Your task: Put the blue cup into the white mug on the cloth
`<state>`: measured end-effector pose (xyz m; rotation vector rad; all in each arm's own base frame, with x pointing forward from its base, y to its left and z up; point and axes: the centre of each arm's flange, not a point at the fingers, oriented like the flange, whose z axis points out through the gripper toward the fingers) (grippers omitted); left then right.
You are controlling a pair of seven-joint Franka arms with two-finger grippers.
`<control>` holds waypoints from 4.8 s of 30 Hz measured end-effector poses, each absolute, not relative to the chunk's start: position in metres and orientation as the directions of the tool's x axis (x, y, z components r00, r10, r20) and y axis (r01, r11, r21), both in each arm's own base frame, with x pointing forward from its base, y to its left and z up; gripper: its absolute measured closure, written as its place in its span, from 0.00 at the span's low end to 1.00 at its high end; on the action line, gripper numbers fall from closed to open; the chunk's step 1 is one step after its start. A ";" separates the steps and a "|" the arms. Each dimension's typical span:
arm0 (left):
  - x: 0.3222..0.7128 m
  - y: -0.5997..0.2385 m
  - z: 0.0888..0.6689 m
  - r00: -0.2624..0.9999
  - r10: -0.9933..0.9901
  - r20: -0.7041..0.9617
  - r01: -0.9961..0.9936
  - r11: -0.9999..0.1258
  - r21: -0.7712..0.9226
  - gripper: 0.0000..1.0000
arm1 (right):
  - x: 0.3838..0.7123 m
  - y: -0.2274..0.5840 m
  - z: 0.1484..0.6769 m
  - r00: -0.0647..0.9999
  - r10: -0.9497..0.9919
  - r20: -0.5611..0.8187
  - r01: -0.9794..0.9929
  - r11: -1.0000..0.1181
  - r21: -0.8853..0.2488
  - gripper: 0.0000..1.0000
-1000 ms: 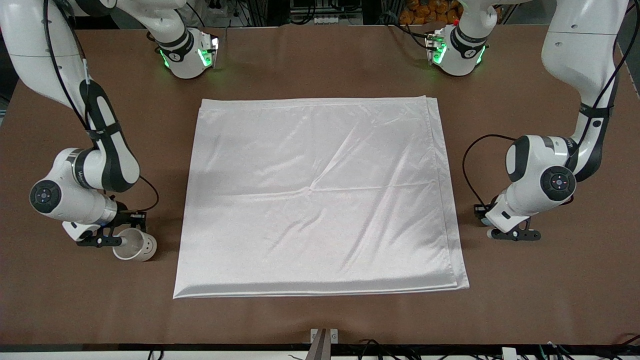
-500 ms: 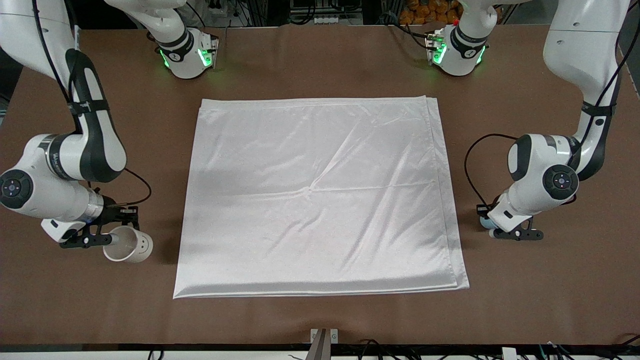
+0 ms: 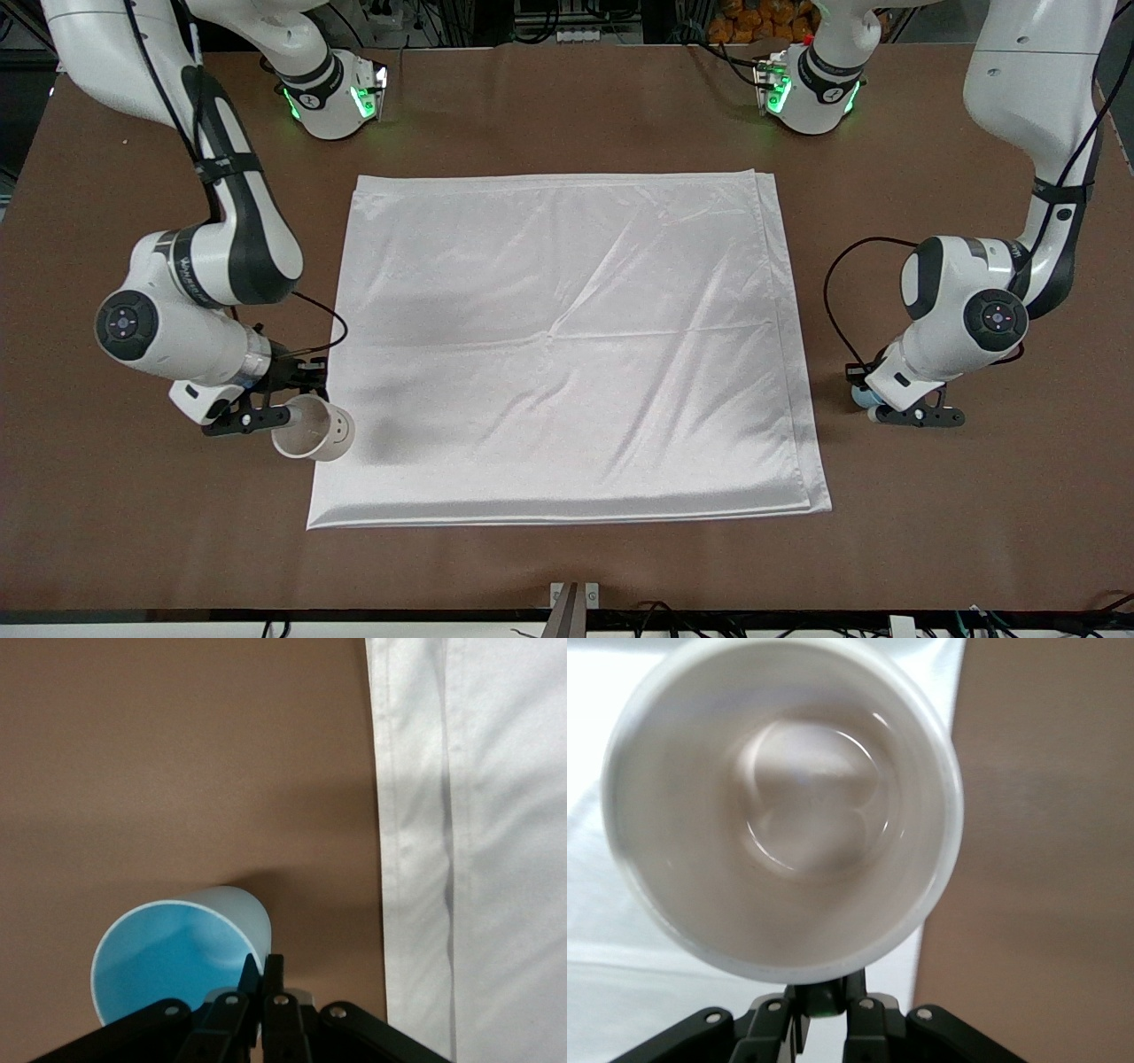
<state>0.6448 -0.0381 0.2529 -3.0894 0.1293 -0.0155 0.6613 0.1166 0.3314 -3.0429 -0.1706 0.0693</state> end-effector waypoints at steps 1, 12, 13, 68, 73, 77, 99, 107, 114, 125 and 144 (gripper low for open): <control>0.645 -0.038 0.255 0.996 -0.084 0.012 -0.084 -0.995 -0.050 0.96 | 0.660 0.129 0.333 0.994 0.103 -0.040 0.099 -0.991 -0.094 0.81; 0.649 -0.041 0.293 0.990 -0.121 0.069 -0.117 -0.992 -0.055 0.96 | 0.618 0.290 0.324 0.998 -0.009 -0.059 -0.014 -0.997 -0.075 0.81; 0.649 -0.042 0.298 0.989 -0.126 0.076 -0.122 -0.991 -0.056 0.96 | 0.613 0.306 0.320 0.998 -0.018 -0.061 -0.023 -0.997 -0.072 0.81; 0.620 -0.129 0.448 0.939 -0.308 0.153 -0.301 -0.951 -0.065 0.96 | 0.547 0.444 0.215 0.998 -0.035 -0.055 -0.035 -0.999 -0.001 0.81; 0.615 -0.154 0.454 0.934 -0.321 0.156 -0.316 -0.947 -0.054 0.96 | 0.545 0.446 0.212 0.996 -0.072 -0.053 -0.072 -0.997 0.008 0.78; 0.608 -0.176 0.457 0.935 -0.321 0.151 -0.318 -0.947 -0.042 0.96 | 0.544 0.446 0.209 0.994 -0.094 -0.054 -0.094 -0.995 0.015 0.65; 0.541 -0.325 0.476 0.945 -0.307 0.114 -0.307 -0.952 -0.022 0.96 | 0.568 0.438 0.282 0.978 -0.192 -0.078 -0.190 -0.981 0.034 0.00; 0.518 -0.366 0.467 0.930 -0.354 0.100 -0.354 -0.935 -0.016 0.96 | 0.588 0.406 0.343 0.974 -0.213 -0.077 -0.215 -0.977 -0.008 0.00; 0.508 -0.398 0.458 0.914 -0.395 0.091 -0.396 -0.918 -0.001 0.96 | 0.615 0.348 0.378 0.980 -0.178 -0.086 -0.181 -0.983 -0.023 0.00; 0.499 -0.450 0.434 0.866 -0.491 0.094 -0.489 -0.871 -0.041 0.96 | 0.653 0.242 0.412 0.991 -0.113 -0.076 -0.117 -0.992 -0.052 0.00; 0.495 -0.518 0.392 0.832 -0.548 0.089 -0.547 -0.836 -0.037 0.96 | 0.670 0.054 0.438 0.994 -0.015 -0.105 -0.023 -0.997 -0.075 0.00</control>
